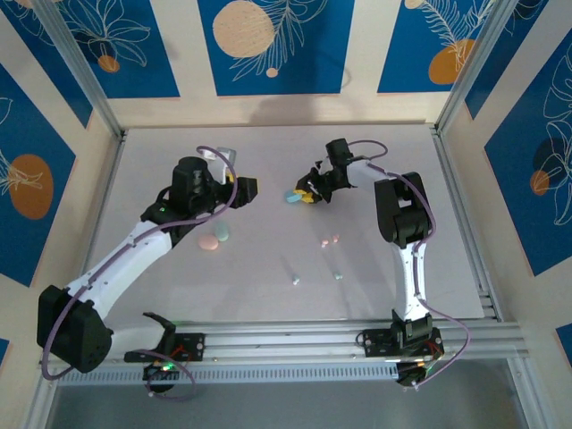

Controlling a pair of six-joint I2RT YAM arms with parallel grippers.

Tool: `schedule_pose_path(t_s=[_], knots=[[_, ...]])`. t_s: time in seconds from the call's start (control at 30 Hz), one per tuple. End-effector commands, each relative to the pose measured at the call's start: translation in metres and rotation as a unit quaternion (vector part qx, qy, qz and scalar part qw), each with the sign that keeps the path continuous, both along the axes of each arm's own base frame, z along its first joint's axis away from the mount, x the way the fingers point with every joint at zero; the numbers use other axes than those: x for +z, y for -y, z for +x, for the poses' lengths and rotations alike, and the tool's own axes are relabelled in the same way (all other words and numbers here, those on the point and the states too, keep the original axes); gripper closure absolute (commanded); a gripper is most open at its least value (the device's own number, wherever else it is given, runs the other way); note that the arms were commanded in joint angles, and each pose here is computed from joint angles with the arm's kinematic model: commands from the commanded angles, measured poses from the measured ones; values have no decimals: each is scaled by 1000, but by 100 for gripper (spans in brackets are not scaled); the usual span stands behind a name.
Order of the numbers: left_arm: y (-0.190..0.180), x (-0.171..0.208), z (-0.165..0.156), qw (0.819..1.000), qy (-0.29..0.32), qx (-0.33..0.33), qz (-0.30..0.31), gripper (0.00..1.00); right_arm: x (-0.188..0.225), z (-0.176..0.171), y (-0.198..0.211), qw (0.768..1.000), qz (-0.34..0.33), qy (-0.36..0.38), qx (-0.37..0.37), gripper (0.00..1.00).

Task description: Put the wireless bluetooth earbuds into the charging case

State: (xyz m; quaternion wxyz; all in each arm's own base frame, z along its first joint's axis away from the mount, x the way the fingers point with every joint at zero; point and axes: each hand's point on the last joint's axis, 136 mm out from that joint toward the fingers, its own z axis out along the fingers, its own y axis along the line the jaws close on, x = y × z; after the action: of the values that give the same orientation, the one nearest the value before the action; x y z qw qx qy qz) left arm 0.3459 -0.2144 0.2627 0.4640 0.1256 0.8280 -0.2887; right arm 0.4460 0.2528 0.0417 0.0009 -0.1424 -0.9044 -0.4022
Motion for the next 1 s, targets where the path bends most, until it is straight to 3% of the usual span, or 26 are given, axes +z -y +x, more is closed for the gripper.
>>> schedule_pose_path(t_s=[0.0, 0.17, 0.37, 0.63, 0.83, 0.97], knots=[[-7, -17, 1, 999, -52, 13, -9, 34, -16, -14, 12, 998, -54, -22, 4, 73], [-9, -46, 7, 992, -124, 26, -8, 33, -12, -20, 25, 996, -91, -13, 9, 64], [-10, -65, 11, 986, -163, 32, 7, 31, -8, -22, 37, 994, -110, -11, 12, 56], [-35, -100, 13, 972, -208, 87, 60, 22, 9, -23, 55, 990, -141, 10, 14, 50], [-67, -137, 11, 945, -261, 151, 128, 22, 68, -28, 67, 983, -159, 91, 26, 50], [-92, -163, 7, 914, -300, 205, 179, 26, 99, -40, 74, 980, -157, 120, 18, 50]])
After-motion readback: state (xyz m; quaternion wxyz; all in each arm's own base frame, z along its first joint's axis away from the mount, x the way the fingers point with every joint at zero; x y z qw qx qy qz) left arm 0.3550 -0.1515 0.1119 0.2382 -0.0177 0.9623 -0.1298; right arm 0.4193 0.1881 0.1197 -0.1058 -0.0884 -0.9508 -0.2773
